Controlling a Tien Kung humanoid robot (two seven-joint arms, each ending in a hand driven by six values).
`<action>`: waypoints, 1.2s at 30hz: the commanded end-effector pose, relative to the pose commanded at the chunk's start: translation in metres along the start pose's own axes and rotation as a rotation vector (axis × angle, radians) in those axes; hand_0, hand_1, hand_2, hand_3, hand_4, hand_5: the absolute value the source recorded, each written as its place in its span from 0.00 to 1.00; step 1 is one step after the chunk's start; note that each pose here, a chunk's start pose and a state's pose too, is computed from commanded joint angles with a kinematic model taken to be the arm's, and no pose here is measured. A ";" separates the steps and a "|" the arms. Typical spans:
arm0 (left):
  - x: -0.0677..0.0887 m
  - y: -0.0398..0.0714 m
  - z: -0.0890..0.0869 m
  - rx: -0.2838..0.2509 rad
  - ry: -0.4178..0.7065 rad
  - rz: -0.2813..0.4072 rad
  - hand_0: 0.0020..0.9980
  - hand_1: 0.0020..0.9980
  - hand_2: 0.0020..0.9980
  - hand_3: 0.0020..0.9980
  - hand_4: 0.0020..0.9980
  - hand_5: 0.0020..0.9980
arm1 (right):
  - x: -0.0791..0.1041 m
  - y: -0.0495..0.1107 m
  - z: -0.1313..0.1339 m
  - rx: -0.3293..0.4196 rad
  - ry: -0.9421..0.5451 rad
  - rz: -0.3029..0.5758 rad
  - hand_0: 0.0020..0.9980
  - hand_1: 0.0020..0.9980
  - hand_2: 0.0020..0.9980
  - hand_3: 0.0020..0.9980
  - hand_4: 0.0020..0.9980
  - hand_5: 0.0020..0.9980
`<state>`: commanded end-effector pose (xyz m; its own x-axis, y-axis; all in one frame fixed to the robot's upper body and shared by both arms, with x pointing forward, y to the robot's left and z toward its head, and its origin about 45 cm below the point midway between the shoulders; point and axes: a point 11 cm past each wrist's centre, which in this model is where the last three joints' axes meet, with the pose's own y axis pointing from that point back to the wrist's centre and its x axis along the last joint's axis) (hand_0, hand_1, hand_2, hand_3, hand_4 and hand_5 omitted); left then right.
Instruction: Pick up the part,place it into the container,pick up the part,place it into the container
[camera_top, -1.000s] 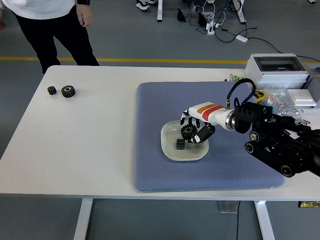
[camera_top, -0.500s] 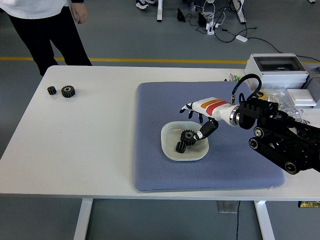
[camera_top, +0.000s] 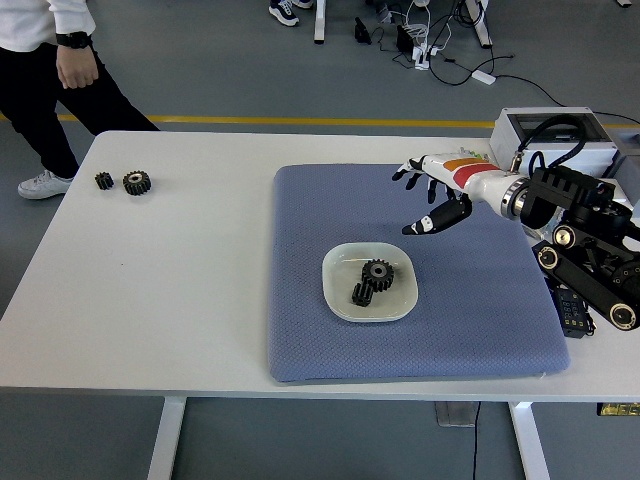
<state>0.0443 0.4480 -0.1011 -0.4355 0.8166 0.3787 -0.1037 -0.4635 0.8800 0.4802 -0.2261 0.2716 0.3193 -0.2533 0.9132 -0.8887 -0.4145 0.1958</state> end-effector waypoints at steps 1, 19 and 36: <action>0.000 0.000 0.000 -0.001 0.000 0.000 0.71 0.69 0.73 0.61 0.75 0.69 | 0.004 0.002 0.007 -0.017 -0.030 0.022 0.43 0.49 0.65 0.65 0.91 0.34; -0.002 0.000 -0.007 0.008 -0.014 -0.005 0.71 0.69 0.73 0.61 0.75 0.69 | 0.026 0.101 0.154 -0.295 -0.870 0.407 0.87 0.83 0.85 0.82 1.00 0.59; -0.011 0.002 -0.010 0.011 -0.019 -0.024 0.71 0.69 0.73 0.60 0.75 0.69 | 0.021 0.144 0.166 -0.044 -1.676 0.595 0.84 0.82 0.84 0.86 1.00 0.78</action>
<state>0.0402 0.4344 -0.1066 -0.4157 0.8339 0.3630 -0.1040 -0.4401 0.8919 0.4141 -0.4362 0.2600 -0.0817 -0.8920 -0.4445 -0.9966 0.0711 0.0405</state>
